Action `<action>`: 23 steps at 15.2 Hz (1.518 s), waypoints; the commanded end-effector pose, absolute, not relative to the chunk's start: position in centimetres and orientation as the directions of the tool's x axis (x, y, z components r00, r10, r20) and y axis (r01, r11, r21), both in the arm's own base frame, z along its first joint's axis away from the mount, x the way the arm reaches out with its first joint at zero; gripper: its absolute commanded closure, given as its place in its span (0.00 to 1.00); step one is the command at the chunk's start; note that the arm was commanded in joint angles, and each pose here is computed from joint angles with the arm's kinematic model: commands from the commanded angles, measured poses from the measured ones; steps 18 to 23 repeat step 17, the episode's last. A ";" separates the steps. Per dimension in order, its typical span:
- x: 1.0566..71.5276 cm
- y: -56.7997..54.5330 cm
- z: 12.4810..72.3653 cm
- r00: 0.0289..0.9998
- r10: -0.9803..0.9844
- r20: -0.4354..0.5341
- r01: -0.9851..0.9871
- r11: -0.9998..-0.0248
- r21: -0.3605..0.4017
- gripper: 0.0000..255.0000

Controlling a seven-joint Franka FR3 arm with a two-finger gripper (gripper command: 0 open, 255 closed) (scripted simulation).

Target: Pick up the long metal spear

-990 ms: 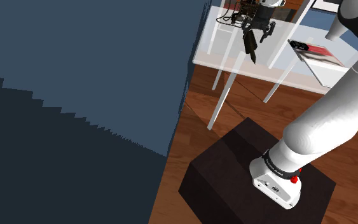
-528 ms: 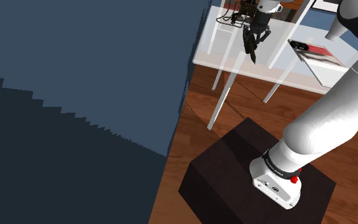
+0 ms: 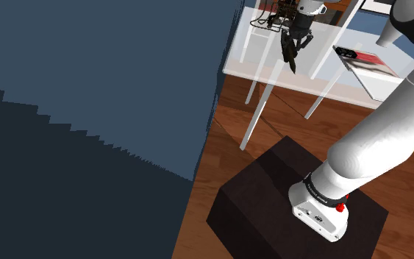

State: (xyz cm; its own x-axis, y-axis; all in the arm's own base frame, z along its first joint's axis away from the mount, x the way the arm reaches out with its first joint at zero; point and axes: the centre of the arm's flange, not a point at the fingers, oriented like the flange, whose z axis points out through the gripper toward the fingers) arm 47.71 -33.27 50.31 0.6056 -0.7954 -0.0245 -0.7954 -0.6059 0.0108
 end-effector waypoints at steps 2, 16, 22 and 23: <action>47.7 -33.3 51.4 0.605 -0.796 -0.025 -0.796 -0.606 0.011 1.00; 47.7 -33.3 58.3 0.605 -0.796 -0.025 -0.796 -0.606 0.011 1.00; 47.7 -33.3 58.3 0.605 -0.796 -0.025 -0.796 -0.606 0.011 1.00; 47.7 -33.3 58.3 0.605 -0.796 -0.025 -0.796 -0.606 0.011 1.00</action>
